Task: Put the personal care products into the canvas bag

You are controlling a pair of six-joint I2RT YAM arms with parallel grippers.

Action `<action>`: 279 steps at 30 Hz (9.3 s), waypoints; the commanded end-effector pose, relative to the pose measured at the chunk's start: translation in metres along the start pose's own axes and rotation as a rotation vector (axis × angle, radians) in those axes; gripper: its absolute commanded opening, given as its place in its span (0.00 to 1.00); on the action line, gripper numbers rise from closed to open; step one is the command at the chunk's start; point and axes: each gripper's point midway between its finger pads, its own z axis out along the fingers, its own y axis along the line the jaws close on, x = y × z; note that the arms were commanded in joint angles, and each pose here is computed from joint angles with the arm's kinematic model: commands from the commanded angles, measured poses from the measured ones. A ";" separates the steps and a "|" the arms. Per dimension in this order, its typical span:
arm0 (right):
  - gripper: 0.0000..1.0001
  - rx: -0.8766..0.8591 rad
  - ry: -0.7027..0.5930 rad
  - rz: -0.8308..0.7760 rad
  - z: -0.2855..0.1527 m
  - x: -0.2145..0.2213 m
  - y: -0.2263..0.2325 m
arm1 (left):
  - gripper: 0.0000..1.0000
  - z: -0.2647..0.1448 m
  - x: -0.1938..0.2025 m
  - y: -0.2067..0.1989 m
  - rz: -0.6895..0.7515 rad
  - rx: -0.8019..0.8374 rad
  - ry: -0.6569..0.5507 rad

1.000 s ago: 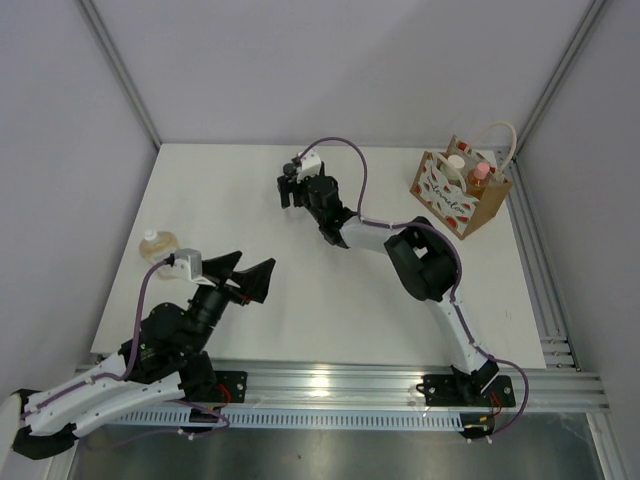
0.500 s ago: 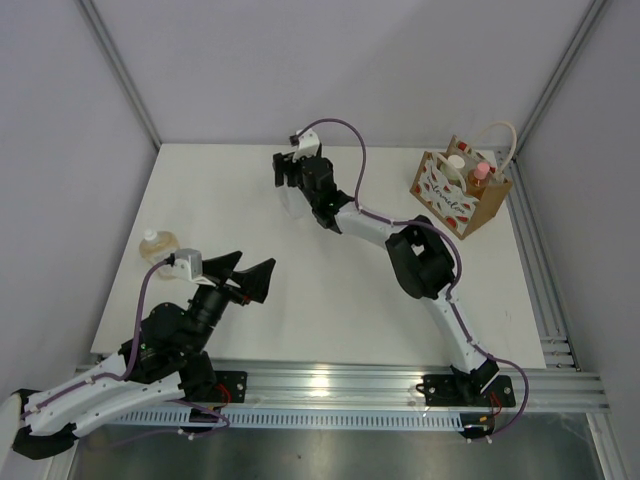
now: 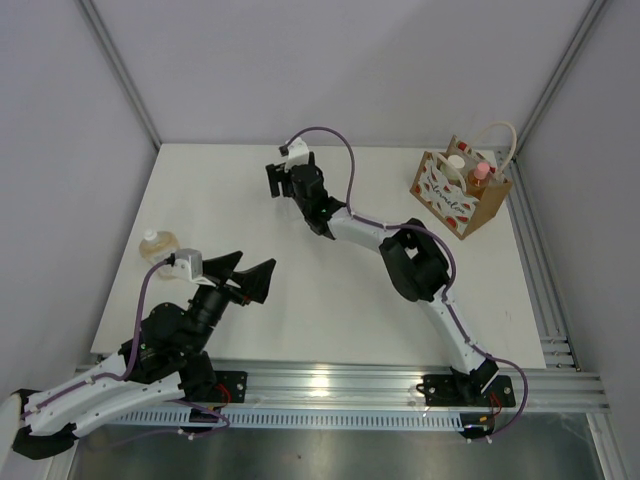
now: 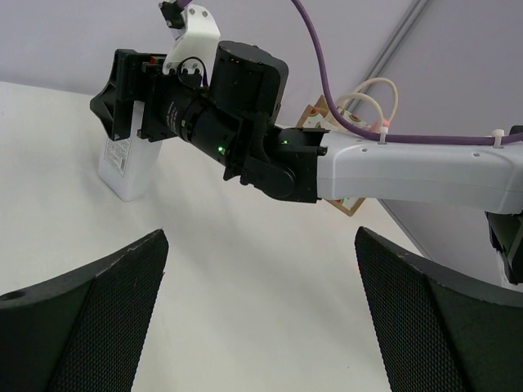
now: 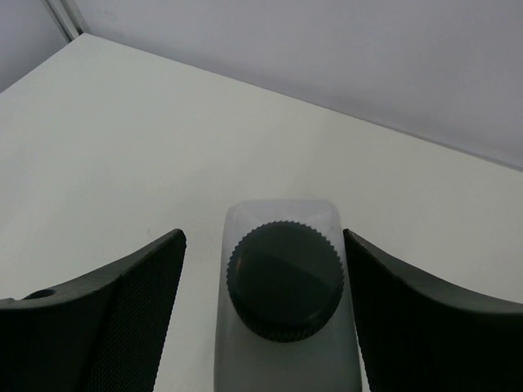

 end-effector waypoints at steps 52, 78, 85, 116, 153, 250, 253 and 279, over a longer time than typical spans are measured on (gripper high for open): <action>0.00 -0.295 0.256 -0.157 -0.207 -0.052 -0.114 | 0.99 0.007 0.001 -0.002 -0.007 -0.023 0.000; 0.68 -0.229 0.272 -0.034 -0.203 -0.001 -0.115 | 0.99 0.007 0.000 0.000 -0.005 -0.027 -0.003; 0.70 -0.227 0.266 -0.018 -0.206 0.015 -0.123 | 0.99 0.007 -0.001 -0.001 -0.007 -0.026 -0.005; 0.00 0.128 -0.319 -0.335 -0.249 -0.307 -0.252 | 0.99 0.007 0.002 -0.003 -0.004 -0.015 0.005; 0.00 0.441 -0.174 -0.429 -0.263 -0.234 -0.454 | 0.99 0.016 0.012 -0.012 0.039 -0.002 0.053; 0.70 -0.379 0.219 0.565 -0.359 -0.042 -0.009 | 0.99 0.003 -0.063 0.164 -0.141 -0.978 -0.003; 0.70 -0.462 0.222 0.540 -0.371 -0.044 0.017 | 0.98 -0.012 -0.065 0.191 -0.225 -1.107 -0.037; 0.72 -0.490 0.250 0.474 -0.382 -0.020 0.035 | 0.99 -0.025 -0.033 0.304 -0.513 -1.893 -0.007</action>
